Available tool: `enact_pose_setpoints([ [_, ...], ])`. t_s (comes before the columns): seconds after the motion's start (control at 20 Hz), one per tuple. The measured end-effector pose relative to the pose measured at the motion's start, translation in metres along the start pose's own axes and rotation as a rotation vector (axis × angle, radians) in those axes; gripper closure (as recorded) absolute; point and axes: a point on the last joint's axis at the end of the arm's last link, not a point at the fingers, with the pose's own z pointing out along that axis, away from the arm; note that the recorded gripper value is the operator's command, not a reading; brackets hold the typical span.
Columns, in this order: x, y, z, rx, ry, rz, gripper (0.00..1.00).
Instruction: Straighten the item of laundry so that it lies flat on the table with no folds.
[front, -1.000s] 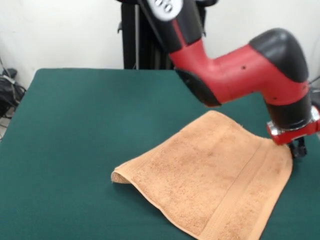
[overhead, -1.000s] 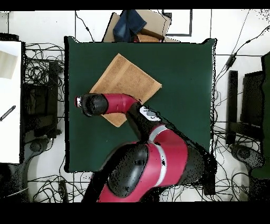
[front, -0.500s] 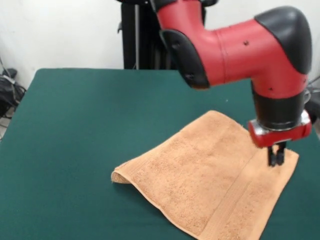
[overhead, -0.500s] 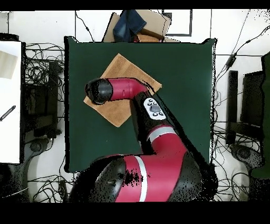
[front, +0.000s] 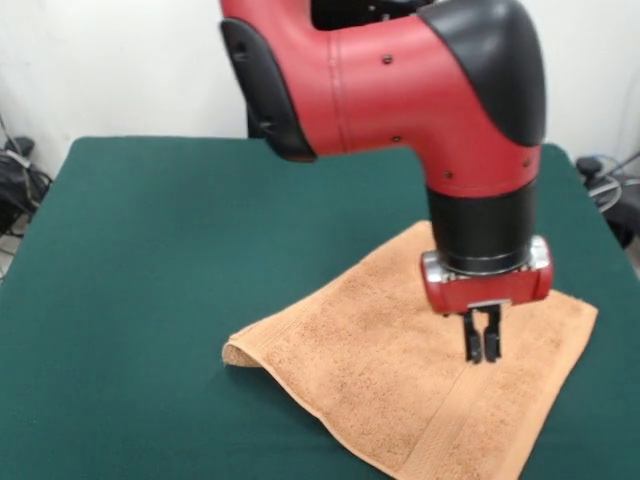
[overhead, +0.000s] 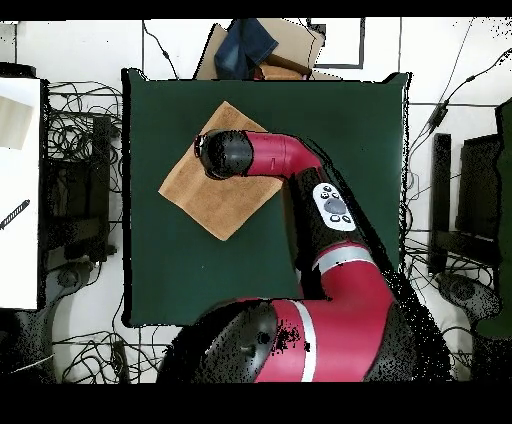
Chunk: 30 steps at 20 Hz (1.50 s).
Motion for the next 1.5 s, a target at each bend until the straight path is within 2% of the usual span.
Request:
enact_pose_setpoints([
  [0.35, -0.003, -0.017, 0.001, 0.017, -0.036, 0.018, 1.00],
  [0.65, -0.009, -0.032, 0.007, 0.021, -0.105, 0.040, 1.00],
  [1.5, 0.012, -0.076, 0.032, 0.012, -0.080, 0.117, 1.00],
])
